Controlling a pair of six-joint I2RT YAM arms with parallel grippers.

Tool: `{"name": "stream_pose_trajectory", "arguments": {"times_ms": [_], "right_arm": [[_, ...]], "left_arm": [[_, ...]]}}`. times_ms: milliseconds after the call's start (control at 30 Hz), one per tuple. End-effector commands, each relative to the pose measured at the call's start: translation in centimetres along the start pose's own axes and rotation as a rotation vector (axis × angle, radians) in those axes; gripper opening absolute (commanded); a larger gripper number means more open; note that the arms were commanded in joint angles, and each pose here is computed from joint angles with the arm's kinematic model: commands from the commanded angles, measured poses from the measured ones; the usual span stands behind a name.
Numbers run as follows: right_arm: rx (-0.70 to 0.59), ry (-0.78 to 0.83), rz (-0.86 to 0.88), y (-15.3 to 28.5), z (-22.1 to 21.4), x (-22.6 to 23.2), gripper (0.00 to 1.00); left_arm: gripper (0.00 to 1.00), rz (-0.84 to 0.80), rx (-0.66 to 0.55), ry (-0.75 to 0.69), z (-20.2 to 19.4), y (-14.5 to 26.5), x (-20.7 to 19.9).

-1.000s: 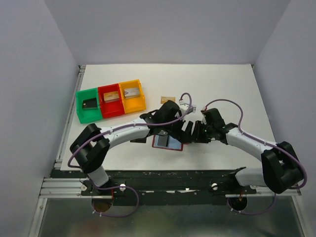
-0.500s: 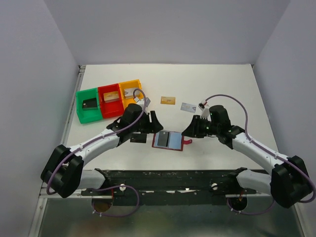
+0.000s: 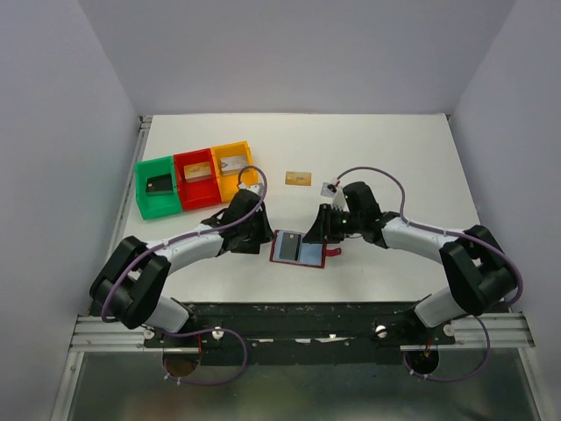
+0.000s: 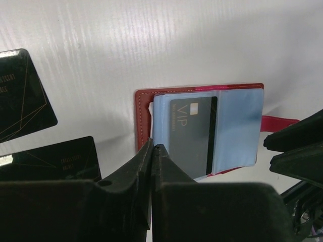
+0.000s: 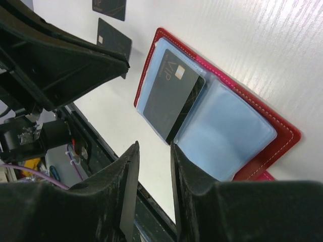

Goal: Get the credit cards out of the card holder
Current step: Remove the credit card from the card holder.

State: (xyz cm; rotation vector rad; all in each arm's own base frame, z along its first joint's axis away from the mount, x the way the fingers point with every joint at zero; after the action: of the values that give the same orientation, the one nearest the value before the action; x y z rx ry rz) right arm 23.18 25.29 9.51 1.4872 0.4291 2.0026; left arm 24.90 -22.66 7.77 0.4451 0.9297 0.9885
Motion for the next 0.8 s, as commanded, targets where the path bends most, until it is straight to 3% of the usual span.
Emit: {"name": "stream_pose_trajectory", "arguments": {"times_ms": [0,300,767], "right_arm": [[-0.003,-0.006,0.05,-1.2,1.1,0.8,0.37],[0.044,-0.044,0.052,-3.4,0.9,-0.1,0.3],[0.091,-0.084,0.001,-4.7,0.0,-2.0,0.29]], "left_arm": [[0.13,0.097,0.008,0.009,0.1,-0.6,1.3],[0.11,0.093,0.047,0.003,-0.7,-1.5,1.3],[0.07,0.096,0.075,0.007,-1.6,-1.8,1.3]]}}
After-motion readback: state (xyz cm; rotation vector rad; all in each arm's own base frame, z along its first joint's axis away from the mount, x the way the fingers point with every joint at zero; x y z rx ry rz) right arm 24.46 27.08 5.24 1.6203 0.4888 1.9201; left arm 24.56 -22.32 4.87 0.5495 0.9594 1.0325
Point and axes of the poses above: each gripper's point midway between its finger pads, its own y axis back along the fingers, its own x axis along the line the jaws close on, z = x × y, the point moved 3 cm from there along y, back along the fingers, and after that the axes turned 5 degrees about -y, right-handed, at the moved point
